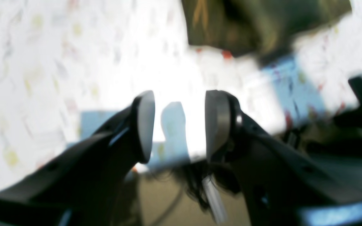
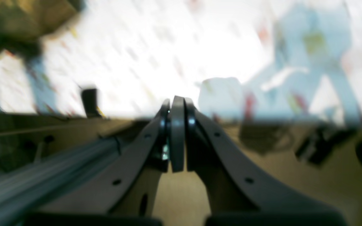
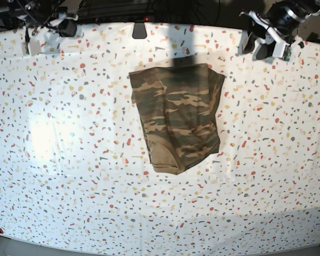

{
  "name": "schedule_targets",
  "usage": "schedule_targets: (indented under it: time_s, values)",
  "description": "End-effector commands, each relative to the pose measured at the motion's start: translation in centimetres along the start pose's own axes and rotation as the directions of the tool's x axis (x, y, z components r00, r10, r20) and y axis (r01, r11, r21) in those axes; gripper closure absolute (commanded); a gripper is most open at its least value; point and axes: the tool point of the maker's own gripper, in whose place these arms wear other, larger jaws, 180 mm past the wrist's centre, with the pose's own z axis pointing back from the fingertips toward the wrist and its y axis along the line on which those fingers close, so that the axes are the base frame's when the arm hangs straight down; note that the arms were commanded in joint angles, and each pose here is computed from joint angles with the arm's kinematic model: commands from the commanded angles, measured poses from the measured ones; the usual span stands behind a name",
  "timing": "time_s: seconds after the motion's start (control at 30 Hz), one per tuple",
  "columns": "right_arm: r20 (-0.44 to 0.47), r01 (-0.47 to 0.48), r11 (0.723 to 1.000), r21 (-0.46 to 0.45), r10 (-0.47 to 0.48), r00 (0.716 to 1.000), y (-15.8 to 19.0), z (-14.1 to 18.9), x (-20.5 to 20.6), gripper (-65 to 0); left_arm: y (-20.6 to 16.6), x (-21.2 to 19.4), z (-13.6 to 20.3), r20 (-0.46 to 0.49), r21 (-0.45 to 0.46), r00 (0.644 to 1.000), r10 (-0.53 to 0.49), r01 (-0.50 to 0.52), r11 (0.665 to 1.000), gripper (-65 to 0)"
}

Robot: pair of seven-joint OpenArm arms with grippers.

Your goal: Fold the T-shirt properly

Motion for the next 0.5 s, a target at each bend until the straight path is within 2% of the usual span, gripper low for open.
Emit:
schedule_targets:
  time_s: [0.0, 0.1, 0.23, 0.37, 0.47]
  values:
    - [0.007, -0.001, 1.000, -0.008, 0.001, 1.000, -0.3, 1.0, -0.3, 0.0, -0.4, -0.3, 1.1, 0.000, -0.012, 1.000, 0.004, -0.004, 1.000, -24.9]
    - [-0.033, 0.048, 0.999, -0.017, -0.048, 0.998, -0.8, 2.6, -2.7, 0.0, -0.8, -3.5, 3.7, -0.078, -0.006, 0.996, 0.034, -0.035, 0.999, -24.9]
    - [-0.135, 0.081, 0.996, -0.043, -0.086, 0.987, -1.0, 4.1, -6.5, 0.0, -1.2, -6.2, 6.6, -0.141, 0.022, 0.987, 0.073, -0.070, 0.997, -24.9]
    - [-0.194, 0.145, 0.988, -0.055, -0.153, 0.969, -0.7, 4.5, -9.5, 0.0, -1.2, -8.9, 7.5, -0.222, 0.032, 0.973, 0.060, -0.054, 0.998, -24.9]
    - [-0.256, 0.187, 0.977, -0.102, -0.207, 0.944, -1.0, 4.1, -12.2, 0.0, -0.8, -11.2, 7.4, -0.269, 0.022, 0.960, 0.076, -0.072, 0.997, -24.9]
